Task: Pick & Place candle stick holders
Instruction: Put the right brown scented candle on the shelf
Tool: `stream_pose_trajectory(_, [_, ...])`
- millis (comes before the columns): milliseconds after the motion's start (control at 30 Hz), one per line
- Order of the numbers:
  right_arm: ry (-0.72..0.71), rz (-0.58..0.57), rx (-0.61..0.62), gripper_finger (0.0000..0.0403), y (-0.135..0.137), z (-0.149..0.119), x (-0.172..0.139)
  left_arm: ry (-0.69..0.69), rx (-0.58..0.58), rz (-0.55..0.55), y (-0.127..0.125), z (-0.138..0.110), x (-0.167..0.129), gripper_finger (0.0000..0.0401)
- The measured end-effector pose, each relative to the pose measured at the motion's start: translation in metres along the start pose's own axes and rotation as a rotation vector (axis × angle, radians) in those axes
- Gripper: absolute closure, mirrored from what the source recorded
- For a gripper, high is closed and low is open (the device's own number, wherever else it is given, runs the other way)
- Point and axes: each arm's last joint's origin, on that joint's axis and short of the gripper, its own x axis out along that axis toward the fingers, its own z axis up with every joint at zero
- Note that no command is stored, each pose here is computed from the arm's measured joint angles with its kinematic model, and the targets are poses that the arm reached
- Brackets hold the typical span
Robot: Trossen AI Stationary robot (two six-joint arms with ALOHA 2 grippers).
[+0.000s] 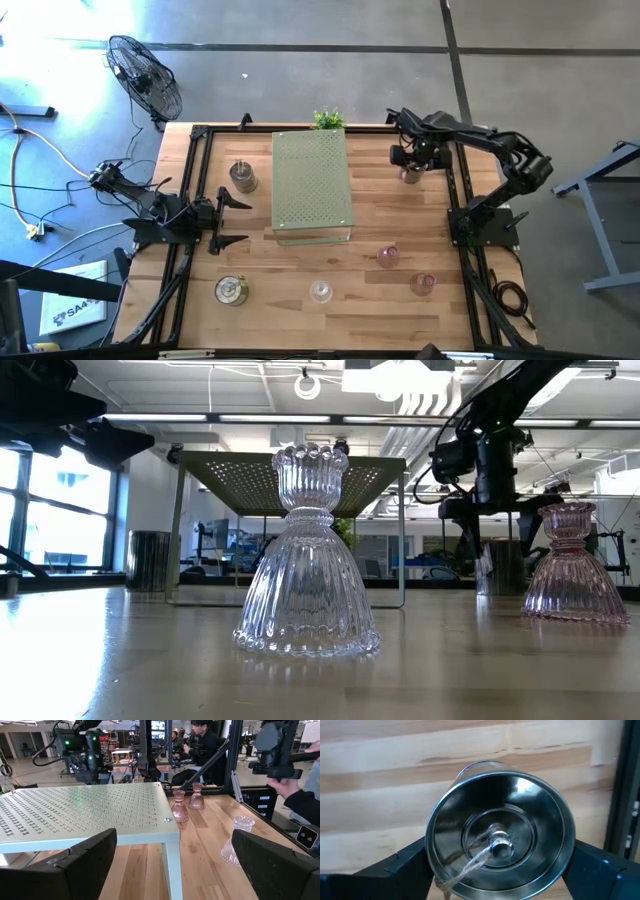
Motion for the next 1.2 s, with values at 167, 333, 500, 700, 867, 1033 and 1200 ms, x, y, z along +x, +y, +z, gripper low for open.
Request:
stream_pose_trajectory(167, [-0.024, 0.078, -0.119, 0.0058, 0.014, -0.006, -0.001, 0.0, 0.0, 0.0, 0.0, 0.0, 0.0, 0.0013])
stream_pose_trajectory(333, [-0.042, 0.14, -0.231, 0.0058, 0.028, -0.017, -0.003, 0.0, 0.0, 0.0, 0.0, 0.0, 0.0, 0.0013])
stream_pose_trajectory(500, [-0.01, 0.239, -0.428, 0.0059, 0.04, -0.034, -0.007, 0.0, 0.0, 0.0, 0.0, 0.0, 0.0, 0.0013])
stream_pose_trajectory(700, [-0.085, 0.325, -0.643, 0.006, 0.053, -0.052, -0.017, 0.0, 0.0, 0.0, 0.0, 0.0, 0.0, 0.0013])
stream_pose_trajectory(867, [-0.166, 0.382, -0.727, 0.006, 0.064, -0.067, -0.026, 0.0, 0.0, 0.0, 0.0, 0.0, 0.0, 0.0013])
stream_pose_trajectory(1033, [-0.214, 0.385, -0.795, 0.006, 0.07, -0.087, -0.032, 0.0, 0.0, 0.0, 0.0, 0.0, 0.0, 0.0013])
stream_pose_trajectory(1200, [-0.268, 0.403, -0.882, 0.006, 0.078, -0.1, -0.034, 0.0, 0.0, 0.0, 0.0, 0.0, 0.0, 0.0013])
